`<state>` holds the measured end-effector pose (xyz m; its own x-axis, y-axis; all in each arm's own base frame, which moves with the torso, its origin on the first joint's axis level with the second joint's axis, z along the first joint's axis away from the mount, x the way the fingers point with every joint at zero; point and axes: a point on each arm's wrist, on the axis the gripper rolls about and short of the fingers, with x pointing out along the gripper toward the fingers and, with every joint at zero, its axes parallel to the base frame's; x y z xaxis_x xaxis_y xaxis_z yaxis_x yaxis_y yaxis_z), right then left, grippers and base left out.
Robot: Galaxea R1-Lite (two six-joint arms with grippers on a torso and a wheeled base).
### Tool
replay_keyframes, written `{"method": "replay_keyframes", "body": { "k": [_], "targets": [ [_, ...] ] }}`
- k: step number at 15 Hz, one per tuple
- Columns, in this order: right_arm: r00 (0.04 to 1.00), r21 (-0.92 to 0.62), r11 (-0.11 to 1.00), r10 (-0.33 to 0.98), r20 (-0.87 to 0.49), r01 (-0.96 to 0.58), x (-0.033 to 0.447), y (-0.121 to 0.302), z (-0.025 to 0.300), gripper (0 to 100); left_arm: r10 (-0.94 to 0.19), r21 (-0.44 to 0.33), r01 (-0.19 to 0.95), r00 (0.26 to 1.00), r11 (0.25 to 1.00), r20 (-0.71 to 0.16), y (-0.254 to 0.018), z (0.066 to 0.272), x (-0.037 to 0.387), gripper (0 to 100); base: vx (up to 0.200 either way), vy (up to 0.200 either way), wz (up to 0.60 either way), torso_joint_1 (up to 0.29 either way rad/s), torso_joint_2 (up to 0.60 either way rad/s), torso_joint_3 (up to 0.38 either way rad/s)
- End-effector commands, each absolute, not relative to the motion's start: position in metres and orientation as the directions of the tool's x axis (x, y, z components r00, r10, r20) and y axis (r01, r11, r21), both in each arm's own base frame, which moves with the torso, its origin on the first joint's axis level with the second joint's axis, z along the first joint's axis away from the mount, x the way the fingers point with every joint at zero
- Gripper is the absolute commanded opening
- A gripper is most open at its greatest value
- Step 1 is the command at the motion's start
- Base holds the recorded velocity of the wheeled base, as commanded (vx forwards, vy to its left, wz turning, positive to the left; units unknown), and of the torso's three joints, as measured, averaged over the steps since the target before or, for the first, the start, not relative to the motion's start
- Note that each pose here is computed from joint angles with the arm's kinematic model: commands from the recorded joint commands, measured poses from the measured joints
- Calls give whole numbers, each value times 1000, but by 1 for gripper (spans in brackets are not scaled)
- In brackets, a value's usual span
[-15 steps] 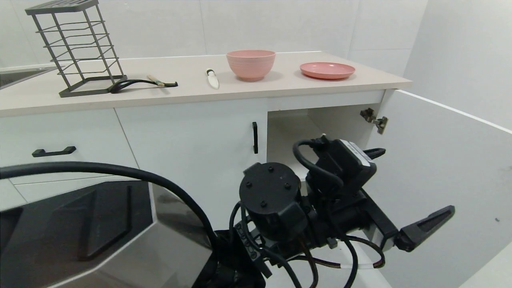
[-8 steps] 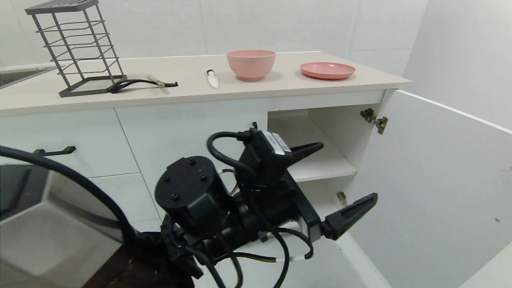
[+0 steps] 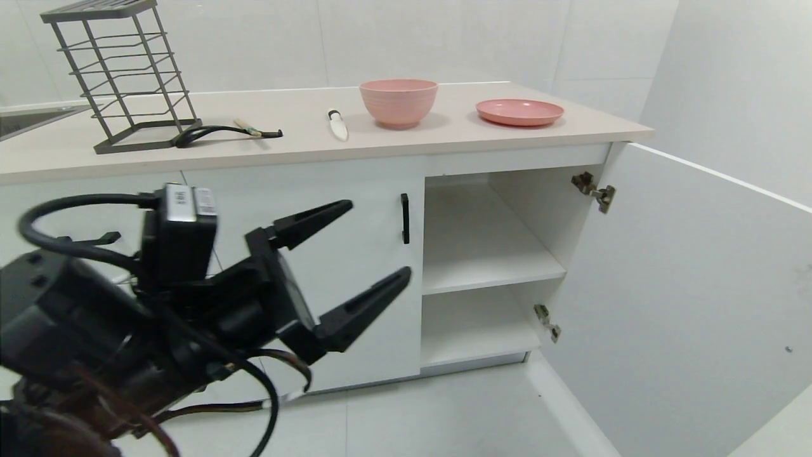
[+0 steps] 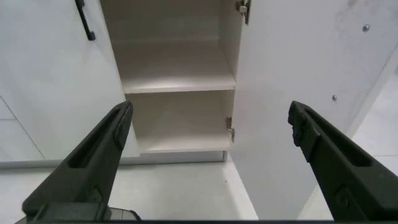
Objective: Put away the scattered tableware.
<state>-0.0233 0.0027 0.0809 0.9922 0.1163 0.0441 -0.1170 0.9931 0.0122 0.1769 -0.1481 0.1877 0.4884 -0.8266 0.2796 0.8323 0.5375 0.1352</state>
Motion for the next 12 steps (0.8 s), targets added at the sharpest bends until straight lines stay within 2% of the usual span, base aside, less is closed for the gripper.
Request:
{"method": "replay_keyframes", "body": {
  "k": [1,4,7,8,9,10,12],
  "targets": [
    [1000,-9,1000,-17,-3,17,-23,0,76,100,-704,160,698,627,698,333,-77,194,142,100,0,0,0,0,0,0],
    [1000,3,1000,-25,-6,25,-23,0,75,100,-518,173,490,782,855,347,-22,184,108,100,0,0,0,0,0,0],
    [1000,3,1000,-26,-6,26,-23,0,75,100,-401,164,367,797,916,452,-5,196,70,100,0,0,0,0,0,0],
    [1000,3,1000,-26,-5,26,-23,0,75,100,-388,166,352,804,921,451,-5,195,62,100,0,0,0,0,0,0],
    [1000,3,1000,-26,-3,26,-23,0,75,100,-352,155,316,826,936,441,-4,191,51,100,0,0,0,0,0,0],
    [1000,3,1000,-26,-3,26,-23,0,75,100,-278,121,250,875,960,395,-2,181,40,100,0,0,0,0,0,0],
    [1000,3,1000,-26,-3,26,-23,0,75,100,-201,68,189,946,980,256,-5,152,19,100,0,0,0,0,0,0]
  ]
}}
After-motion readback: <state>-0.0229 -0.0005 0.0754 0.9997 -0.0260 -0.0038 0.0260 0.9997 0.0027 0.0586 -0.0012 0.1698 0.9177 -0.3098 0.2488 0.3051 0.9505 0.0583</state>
